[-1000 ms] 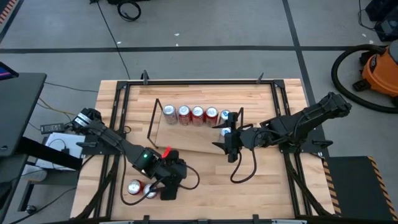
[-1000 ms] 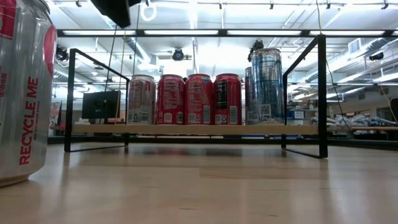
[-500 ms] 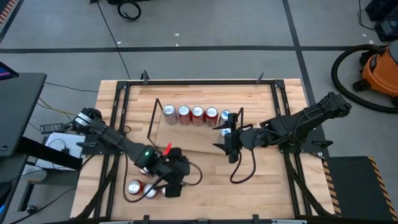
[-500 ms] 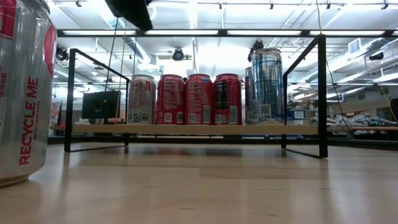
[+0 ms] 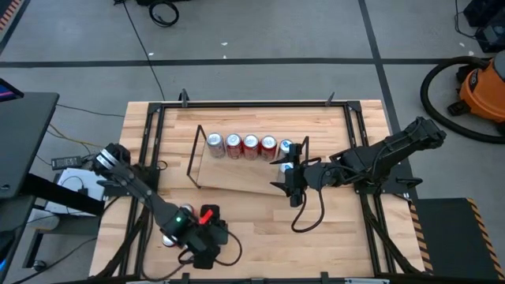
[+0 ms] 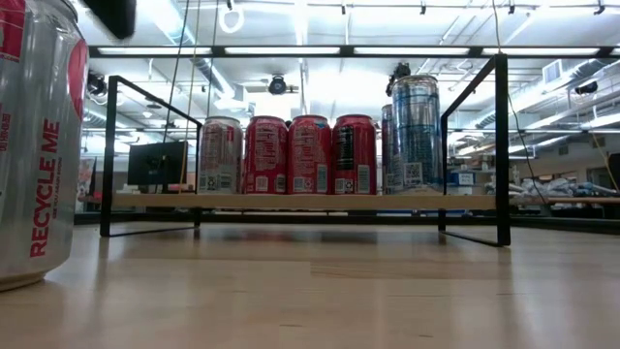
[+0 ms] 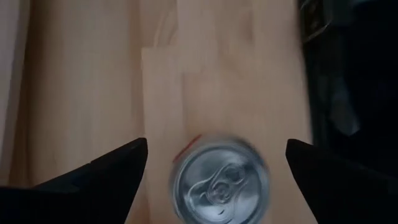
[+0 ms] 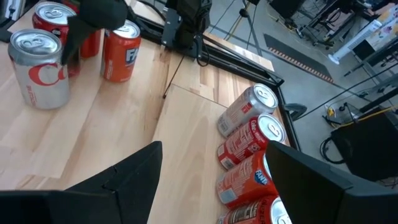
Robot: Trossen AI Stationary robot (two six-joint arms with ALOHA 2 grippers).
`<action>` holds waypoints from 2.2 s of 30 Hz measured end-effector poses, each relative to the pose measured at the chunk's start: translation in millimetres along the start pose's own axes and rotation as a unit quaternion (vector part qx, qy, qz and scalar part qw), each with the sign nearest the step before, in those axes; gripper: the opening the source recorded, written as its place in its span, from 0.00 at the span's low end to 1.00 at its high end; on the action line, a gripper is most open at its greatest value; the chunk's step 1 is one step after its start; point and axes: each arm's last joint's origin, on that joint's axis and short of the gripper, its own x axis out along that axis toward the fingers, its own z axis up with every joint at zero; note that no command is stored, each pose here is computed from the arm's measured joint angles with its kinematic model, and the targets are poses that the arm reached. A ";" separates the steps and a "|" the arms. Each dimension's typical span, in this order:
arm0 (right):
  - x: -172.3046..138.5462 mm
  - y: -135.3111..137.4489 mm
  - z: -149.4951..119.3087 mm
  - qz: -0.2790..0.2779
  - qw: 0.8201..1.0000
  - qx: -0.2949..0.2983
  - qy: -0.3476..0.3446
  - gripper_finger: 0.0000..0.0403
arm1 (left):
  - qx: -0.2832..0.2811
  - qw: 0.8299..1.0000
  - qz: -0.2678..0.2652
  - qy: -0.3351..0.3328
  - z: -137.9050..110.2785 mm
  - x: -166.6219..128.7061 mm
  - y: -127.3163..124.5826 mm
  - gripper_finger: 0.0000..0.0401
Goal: Place canned beverage on shelf
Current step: Put the red-silver soda can on the shelf aligned with the other red-silver soda can
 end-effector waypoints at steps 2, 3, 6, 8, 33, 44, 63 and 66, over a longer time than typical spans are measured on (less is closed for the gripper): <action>0.0 0.0 0.0 0.000 1.000 0.000 0.000 0.74 | 0.009 1.000 0.006 0.011 -3.8 6.7 -4.7 0.98; 0.0 0.1 -0.1 0.000 1.000 0.000 0.000 0.74 | 0.009 1.000 0.005 0.009 -3.7 9.4 -6.7 0.98; 0.2 0.2 -0.2 0.000 1.000 0.000 0.000 0.74 | 0.011 1.000 0.008 0.015 -4.8 15.1 -8.5 0.98; 0.3 0.2 -0.3 0.000 1.000 0.000 0.001 0.74 | 0.009 1.000 0.011 0.019 -5.6 16.2 -8.3 0.98; 0.3 0.3 -0.3 0.000 1.000 -0.002 0.001 0.74 | -0.001 0.994 0.054 0.092 -9.8 50.6 2.6 0.95; 0.3 0.3 -0.4 0.000 1.000 -0.002 0.001 0.74 | -0.021 0.988 0.060 0.138 -6.7 51.1 21.7 0.76; 0.3 0.5 -1.9 0.002 1.000 -0.007 0.008 0.74 | 0.068 0.967 0.140 0.200 21.3 -5.0 55.9 0.77; 0.3 0.6 -2.5 0.002 1.000 -0.009 0.011 0.74 | 0.057 0.973 0.141 0.171 27.5 -14.8 66.9 0.77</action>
